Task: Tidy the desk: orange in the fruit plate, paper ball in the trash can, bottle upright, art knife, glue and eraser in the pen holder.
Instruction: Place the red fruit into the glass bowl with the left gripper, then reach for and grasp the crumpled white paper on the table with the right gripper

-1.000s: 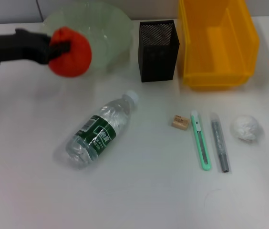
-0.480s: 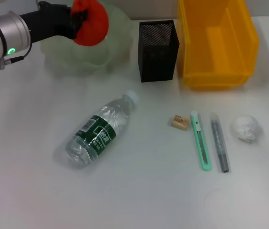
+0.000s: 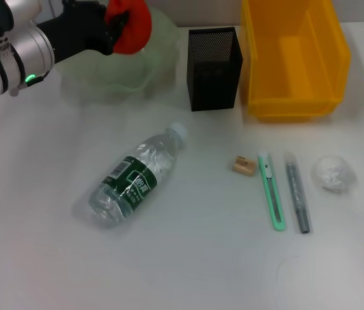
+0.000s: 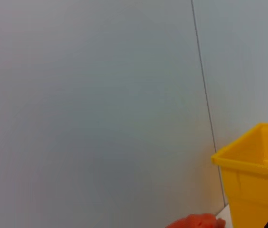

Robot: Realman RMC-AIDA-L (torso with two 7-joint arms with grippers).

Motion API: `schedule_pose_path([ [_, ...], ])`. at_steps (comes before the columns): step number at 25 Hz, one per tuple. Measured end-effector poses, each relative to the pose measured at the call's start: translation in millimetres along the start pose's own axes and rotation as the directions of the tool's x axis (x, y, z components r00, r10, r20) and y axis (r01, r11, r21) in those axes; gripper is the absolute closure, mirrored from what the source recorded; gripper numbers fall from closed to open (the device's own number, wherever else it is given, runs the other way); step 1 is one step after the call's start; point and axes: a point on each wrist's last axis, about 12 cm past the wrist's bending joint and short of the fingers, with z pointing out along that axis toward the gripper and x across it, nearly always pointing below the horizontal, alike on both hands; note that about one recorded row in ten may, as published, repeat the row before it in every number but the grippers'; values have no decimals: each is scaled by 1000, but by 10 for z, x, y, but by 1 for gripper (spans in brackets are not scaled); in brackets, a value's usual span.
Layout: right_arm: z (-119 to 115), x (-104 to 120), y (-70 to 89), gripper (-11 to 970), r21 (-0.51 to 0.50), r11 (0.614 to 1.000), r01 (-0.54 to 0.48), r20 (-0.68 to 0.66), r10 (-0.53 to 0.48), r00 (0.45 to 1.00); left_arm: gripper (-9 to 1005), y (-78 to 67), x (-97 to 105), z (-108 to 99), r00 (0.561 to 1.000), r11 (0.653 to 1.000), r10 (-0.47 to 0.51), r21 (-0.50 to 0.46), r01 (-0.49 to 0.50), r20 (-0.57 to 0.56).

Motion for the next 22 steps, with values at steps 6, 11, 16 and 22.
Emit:
schedule_pose_path([
  [6, 69, -363, 207, 135, -96, 995, 38, -131, -50, 990, 746, -16, 74, -22, 999, 999, 26, -45, -25, 25],
  [11, 274, -476, 338, 136, -113, 992, 60, -283, -90, 955, 580, -4, 99, -6, 999, 997, 37, -68, -36, 6],
  [16, 449, -538, 453, 136, -104, 990, 99, -375, -131, 918, 448, 0, 93, -12, 999, 996, 48, -76, -46, 18],
  [22, 613, -604, 612, 135, 1, 990, 141, -505, -121, 854, 223, 24, 70, -35, 997, 993, 41, -114, -34, 61],
])
